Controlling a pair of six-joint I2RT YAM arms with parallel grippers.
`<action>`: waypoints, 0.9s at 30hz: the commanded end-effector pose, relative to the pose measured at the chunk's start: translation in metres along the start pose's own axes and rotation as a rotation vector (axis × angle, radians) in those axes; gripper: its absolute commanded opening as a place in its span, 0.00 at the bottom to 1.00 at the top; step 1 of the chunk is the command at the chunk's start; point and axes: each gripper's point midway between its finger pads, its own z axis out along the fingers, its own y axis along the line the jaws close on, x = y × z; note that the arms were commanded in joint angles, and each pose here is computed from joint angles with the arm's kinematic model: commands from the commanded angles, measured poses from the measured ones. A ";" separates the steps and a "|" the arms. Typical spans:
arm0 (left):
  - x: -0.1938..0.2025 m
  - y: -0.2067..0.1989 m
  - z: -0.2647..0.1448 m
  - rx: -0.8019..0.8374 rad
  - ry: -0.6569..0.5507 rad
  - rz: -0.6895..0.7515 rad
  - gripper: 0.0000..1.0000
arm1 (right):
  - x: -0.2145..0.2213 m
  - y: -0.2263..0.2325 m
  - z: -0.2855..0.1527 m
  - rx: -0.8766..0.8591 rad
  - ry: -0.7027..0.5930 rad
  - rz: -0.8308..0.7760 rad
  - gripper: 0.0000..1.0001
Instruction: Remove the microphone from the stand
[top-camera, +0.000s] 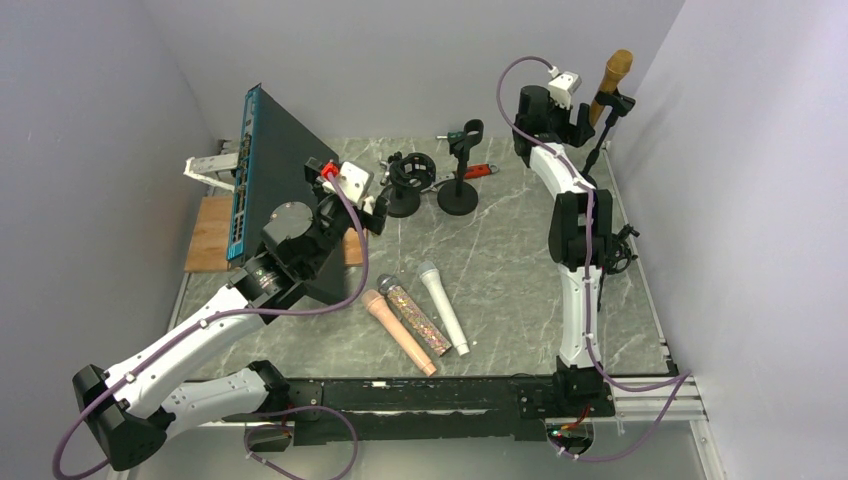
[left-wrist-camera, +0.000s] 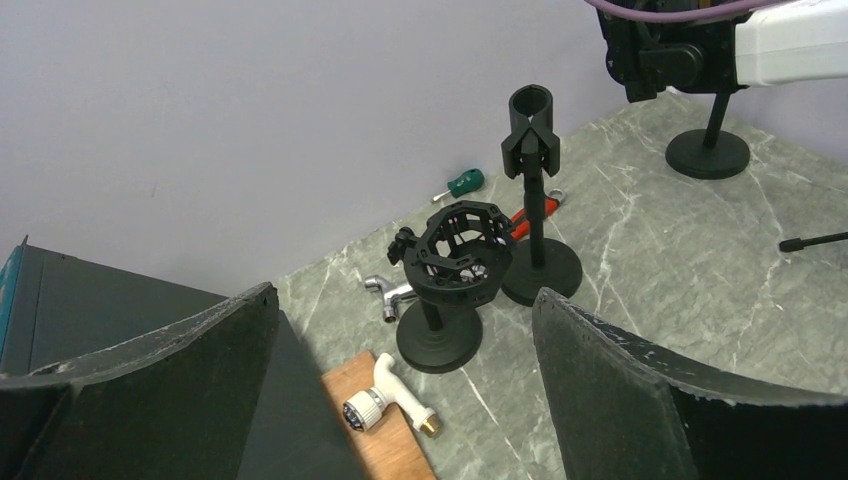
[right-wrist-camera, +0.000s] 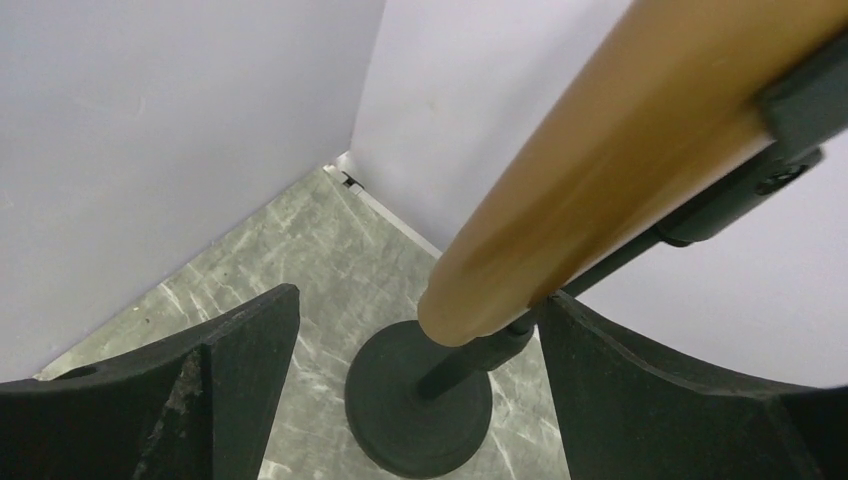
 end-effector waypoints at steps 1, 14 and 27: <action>-0.014 0.007 0.000 -0.019 -0.057 -0.036 0.99 | -0.013 0.001 0.010 0.002 -0.028 0.041 0.89; -0.018 0.011 -0.003 -0.024 -0.072 -0.052 0.99 | -0.013 0.010 0.014 -0.047 -0.043 0.000 0.64; -0.016 0.011 -0.001 -0.018 -0.065 -0.070 0.99 | 0.002 0.013 -0.002 -0.162 0.001 0.016 0.17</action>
